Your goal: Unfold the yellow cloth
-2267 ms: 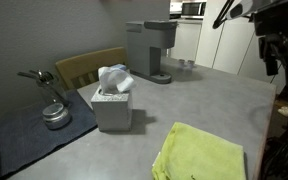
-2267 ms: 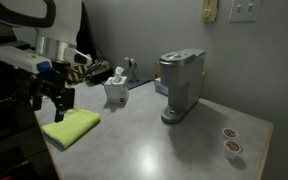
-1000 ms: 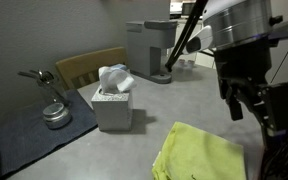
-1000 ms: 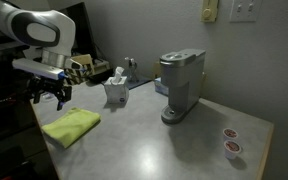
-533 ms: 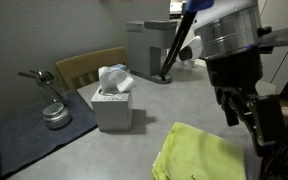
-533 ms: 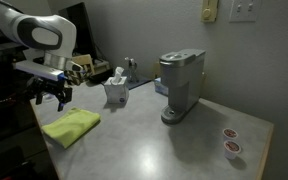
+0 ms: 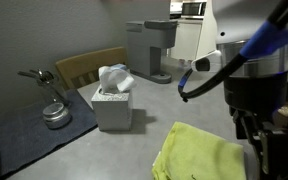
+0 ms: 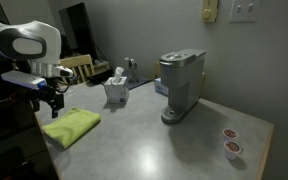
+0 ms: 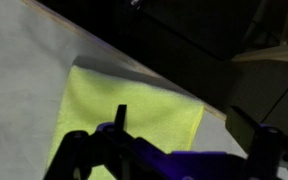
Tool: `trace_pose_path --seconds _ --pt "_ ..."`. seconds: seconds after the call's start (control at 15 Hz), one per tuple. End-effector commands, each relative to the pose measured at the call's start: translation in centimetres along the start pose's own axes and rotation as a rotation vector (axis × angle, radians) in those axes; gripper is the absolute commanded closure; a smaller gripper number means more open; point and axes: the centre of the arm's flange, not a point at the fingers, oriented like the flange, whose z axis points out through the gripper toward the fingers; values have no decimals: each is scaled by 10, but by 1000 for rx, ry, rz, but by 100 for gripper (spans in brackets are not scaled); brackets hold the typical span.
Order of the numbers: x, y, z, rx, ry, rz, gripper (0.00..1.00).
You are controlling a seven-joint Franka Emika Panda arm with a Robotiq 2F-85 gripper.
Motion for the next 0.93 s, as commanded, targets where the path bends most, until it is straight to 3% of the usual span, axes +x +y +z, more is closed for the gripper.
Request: trace_pose_path --seconds 0.0,0.47,0.87 --pt "1 0 -2 0 4 1 0" --pt "45 -7 -3 -38 52 101 0" --pt "93 -17 11 -36 29 125 0"
